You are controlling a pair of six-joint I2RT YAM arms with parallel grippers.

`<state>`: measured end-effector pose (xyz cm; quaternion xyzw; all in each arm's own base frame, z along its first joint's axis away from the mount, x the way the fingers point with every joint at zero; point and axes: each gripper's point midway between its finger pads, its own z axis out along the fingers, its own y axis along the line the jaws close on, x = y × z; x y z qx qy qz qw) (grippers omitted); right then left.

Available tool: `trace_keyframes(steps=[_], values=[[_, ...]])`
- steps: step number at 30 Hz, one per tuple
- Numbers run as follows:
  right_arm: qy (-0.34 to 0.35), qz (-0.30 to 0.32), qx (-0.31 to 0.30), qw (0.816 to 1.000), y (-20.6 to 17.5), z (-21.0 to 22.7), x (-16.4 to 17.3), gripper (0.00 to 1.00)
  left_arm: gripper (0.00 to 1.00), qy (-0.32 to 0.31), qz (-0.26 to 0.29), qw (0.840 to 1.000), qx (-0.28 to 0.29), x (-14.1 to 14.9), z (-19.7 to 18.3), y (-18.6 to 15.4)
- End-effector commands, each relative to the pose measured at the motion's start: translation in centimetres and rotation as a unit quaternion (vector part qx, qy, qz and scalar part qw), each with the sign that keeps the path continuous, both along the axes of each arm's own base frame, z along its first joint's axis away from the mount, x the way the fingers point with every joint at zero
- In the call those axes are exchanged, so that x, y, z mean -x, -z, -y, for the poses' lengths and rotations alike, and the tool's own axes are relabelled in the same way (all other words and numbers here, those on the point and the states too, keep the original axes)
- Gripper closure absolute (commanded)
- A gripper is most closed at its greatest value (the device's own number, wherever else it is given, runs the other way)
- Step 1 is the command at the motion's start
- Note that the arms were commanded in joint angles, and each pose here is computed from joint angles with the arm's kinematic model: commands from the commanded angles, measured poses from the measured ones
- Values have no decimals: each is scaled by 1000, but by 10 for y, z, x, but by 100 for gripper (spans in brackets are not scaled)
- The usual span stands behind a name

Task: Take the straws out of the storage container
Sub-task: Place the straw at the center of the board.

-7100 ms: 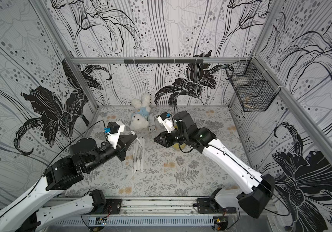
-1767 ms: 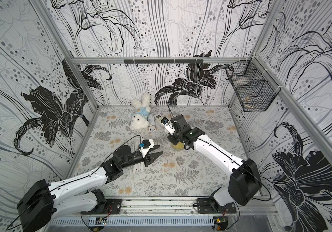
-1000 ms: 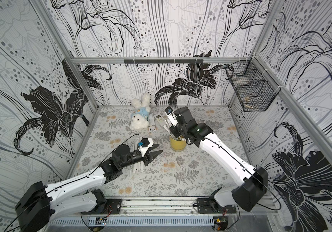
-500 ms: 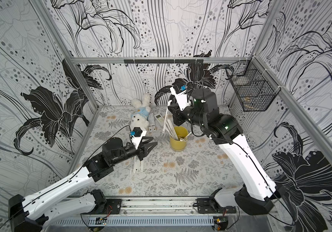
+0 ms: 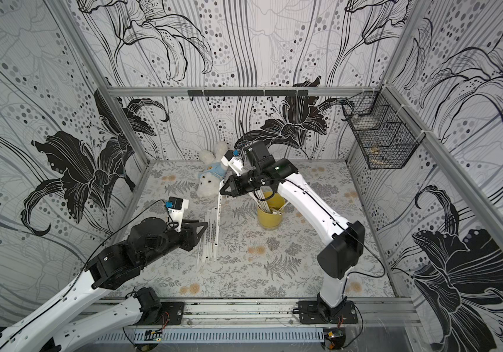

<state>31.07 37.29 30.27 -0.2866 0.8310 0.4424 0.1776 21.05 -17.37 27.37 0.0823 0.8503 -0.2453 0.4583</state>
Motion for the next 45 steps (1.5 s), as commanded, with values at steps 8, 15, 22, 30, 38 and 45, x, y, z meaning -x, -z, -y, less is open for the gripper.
trace_keyframes(steps=[8,15,22,30,38,45], values=[[-41,-139,11,989,85,-50,-23,100,54,-90,-86,992,-29,-20,-18,81],[-36,-181,44,982,140,-63,-40,100,54,-115,-115,986,-32,-36,-35,116],[-22,-202,71,977,181,-68,-51,99,55,-88,-124,988,-37,-44,-29,122],[-16,-220,97,971,212,-68,-56,95,55,-63,-138,988,-32,-45,-22,127],[-7,-212,103,972,212,-64,-62,77,56,-64,-139,988,-19,-49,-25,125],[-5,-202,89,975,200,-66,-66,74,56,-65,-140,988,-12,-51,-27,124]])
